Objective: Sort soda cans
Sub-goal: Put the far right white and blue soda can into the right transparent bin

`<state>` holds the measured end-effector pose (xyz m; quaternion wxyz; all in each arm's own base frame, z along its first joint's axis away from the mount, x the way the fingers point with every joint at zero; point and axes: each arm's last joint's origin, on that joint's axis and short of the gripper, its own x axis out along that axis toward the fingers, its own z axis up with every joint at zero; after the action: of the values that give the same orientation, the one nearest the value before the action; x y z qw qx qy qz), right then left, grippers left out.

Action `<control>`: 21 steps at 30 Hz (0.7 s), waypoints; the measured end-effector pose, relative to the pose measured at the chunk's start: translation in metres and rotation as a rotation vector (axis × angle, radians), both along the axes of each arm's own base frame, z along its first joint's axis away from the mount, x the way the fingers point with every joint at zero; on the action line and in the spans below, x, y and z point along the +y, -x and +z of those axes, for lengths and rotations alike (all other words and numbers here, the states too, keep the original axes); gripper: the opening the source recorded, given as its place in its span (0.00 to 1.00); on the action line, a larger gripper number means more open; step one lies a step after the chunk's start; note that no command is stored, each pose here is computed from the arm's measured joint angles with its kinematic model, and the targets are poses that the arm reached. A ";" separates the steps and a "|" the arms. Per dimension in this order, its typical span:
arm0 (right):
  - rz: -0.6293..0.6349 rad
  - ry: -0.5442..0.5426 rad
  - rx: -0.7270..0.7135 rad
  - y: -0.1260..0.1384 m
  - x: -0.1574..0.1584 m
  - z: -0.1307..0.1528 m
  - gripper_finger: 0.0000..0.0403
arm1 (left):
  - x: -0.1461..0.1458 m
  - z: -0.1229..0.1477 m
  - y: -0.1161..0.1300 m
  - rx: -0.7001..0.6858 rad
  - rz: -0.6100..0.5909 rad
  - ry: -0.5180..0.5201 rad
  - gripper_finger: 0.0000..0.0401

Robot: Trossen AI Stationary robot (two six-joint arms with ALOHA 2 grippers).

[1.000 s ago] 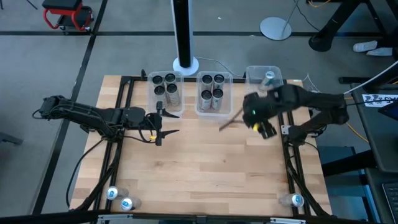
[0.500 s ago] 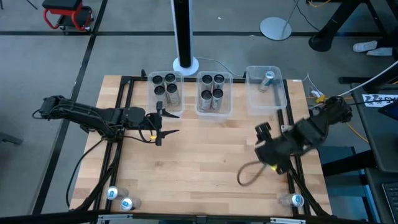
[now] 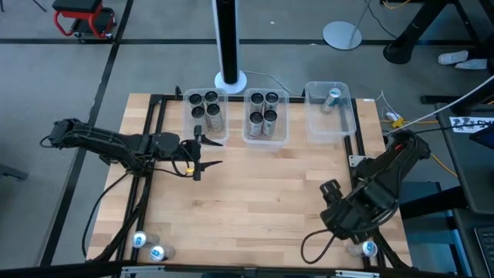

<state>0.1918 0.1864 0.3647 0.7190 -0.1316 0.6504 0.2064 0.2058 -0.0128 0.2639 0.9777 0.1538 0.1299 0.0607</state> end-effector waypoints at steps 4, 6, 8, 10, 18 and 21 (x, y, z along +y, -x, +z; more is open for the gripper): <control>-0.015 -0.053 0.109 -0.005 0.009 -0.009 0.74 | 0.000 0.002 0.000 -0.021 0.004 0.020 0.63; -0.059 -0.072 0.166 -0.007 0.014 -0.015 0.74 | 0.000 0.002 -0.001 -0.023 0.005 0.022 0.63; -0.076 -0.085 0.222 -0.006 0.023 -0.020 0.74 | 0.000 0.003 -0.001 -0.035 0.005 0.024 0.63; -0.090 -0.086 0.264 -0.004 0.032 -0.025 0.74 | 0.000 0.005 -0.001 -0.052 0.005 0.029 0.63; -0.102 -0.037 0.352 0.011 0.062 -0.042 0.74 | 0.000 0.006 -0.001 -0.063 0.000 0.004 0.63; -0.118 -0.028 0.376 0.019 0.068 -0.044 0.74 | 0.000 0.006 -0.001 -0.062 -0.006 -0.019 0.63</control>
<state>0.1730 0.2549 0.3207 0.5977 -0.0424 0.7768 0.1937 0.2072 -0.0130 0.2702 0.9799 0.1613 0.0984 0.0639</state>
